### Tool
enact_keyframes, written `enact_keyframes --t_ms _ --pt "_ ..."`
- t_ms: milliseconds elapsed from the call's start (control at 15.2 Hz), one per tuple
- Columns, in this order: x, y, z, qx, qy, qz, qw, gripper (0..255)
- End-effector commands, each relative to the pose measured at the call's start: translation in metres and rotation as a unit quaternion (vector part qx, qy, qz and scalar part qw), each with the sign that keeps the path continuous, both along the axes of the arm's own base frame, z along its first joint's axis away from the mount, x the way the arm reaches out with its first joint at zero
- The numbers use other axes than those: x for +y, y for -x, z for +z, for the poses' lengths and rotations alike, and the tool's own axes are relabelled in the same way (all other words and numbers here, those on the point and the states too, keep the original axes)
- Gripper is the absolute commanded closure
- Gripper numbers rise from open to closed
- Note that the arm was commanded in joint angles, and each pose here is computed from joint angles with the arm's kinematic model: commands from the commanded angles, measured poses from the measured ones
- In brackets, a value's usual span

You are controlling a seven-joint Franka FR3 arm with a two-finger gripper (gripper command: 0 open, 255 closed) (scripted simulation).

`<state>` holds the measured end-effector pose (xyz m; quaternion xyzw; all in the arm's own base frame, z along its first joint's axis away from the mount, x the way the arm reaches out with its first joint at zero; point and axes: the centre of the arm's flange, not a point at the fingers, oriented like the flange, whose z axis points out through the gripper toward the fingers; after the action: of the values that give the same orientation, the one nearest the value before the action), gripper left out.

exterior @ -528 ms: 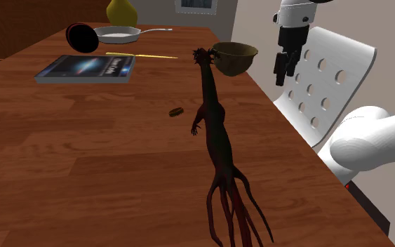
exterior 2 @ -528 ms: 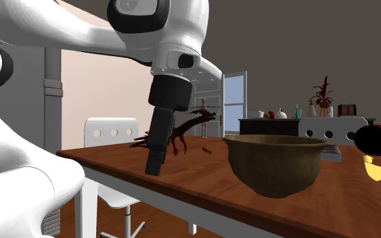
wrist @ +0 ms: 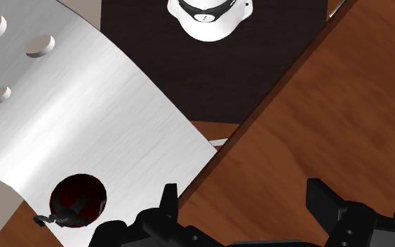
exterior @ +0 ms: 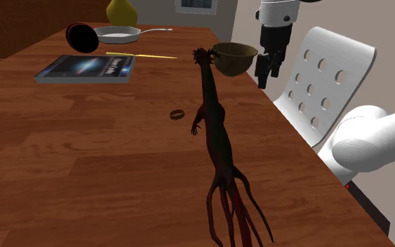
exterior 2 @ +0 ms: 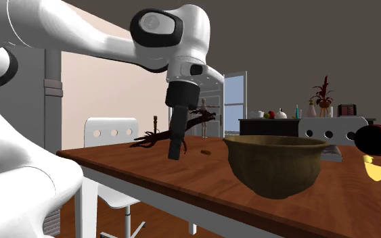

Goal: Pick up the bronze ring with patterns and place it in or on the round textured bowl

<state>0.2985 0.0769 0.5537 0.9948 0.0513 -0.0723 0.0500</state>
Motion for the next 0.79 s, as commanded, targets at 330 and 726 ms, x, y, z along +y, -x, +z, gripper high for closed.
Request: enact_keyframes --t_ms 330,726 --pt "0.097 -0.019 0.005 -0.026 0.021 0.012 0.9994 0" --pt "0.179 -0.033 0.007 -0.049 0.04 0.022 0.9978 0"
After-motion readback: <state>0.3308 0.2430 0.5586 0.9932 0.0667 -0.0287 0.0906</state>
